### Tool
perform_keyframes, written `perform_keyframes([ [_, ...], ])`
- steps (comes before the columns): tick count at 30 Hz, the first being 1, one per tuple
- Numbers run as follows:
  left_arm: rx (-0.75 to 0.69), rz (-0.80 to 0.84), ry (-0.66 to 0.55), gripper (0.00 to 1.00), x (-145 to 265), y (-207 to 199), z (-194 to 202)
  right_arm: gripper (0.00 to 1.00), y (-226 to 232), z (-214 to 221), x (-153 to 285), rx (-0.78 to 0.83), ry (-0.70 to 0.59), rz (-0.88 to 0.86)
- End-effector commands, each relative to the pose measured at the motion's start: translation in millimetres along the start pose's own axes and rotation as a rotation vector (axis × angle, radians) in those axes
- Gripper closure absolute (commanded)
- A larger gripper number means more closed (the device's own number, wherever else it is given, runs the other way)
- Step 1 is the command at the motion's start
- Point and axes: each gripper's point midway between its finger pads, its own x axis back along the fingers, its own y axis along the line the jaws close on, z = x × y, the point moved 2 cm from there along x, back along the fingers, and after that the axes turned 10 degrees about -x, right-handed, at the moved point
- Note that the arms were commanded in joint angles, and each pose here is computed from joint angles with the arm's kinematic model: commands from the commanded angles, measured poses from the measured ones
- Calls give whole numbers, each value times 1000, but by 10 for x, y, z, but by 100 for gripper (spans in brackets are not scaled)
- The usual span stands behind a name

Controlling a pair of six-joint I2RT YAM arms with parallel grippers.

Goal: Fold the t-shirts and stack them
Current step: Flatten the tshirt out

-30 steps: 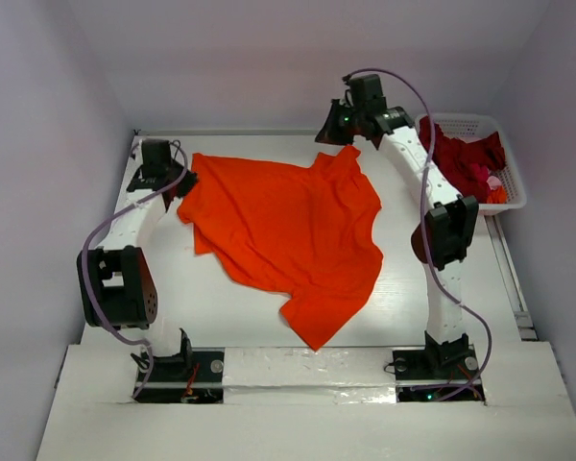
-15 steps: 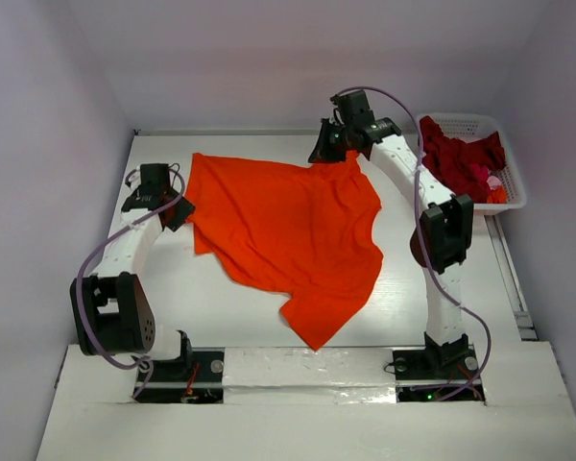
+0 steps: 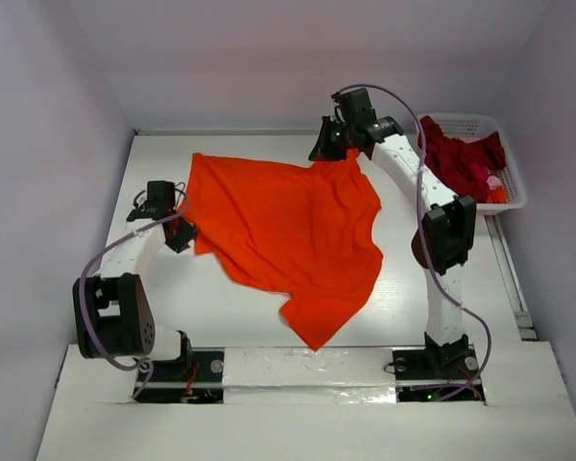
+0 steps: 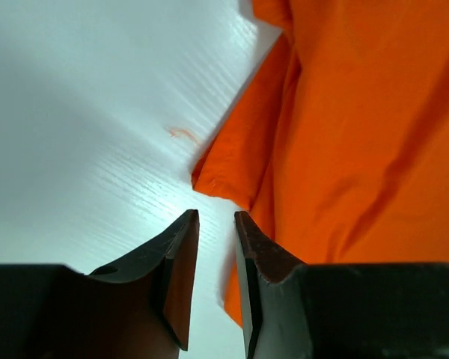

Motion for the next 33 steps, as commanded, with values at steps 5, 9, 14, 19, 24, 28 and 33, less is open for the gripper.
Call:
perform_keyframes([
  [5,-15,-28,30,75,-92,109,152,100,258,-180,236,26,-68,-74],
  [9,-31,-47,46,73,-182,132,210,100,264,-179,226,24,-64,-78],
  [14,-27,-28,37,68,-284,115,232,100,265,-177,226,25,-63,-79],
  [19,-28,-31,55,68,-397,99,245,100,264,-180,218,27,-64,-79],
  [24,-26,-29,63,69,-469,89,259,100,255,-174,209,26,-61,-77],
  [28,-24,-44,81,78,-527,124,312,100,246,-164,204,27,-58,-76],
  [33,-14,-49,103,100,-574,139,371,100,257,-154,206,28,-53,-84],
])
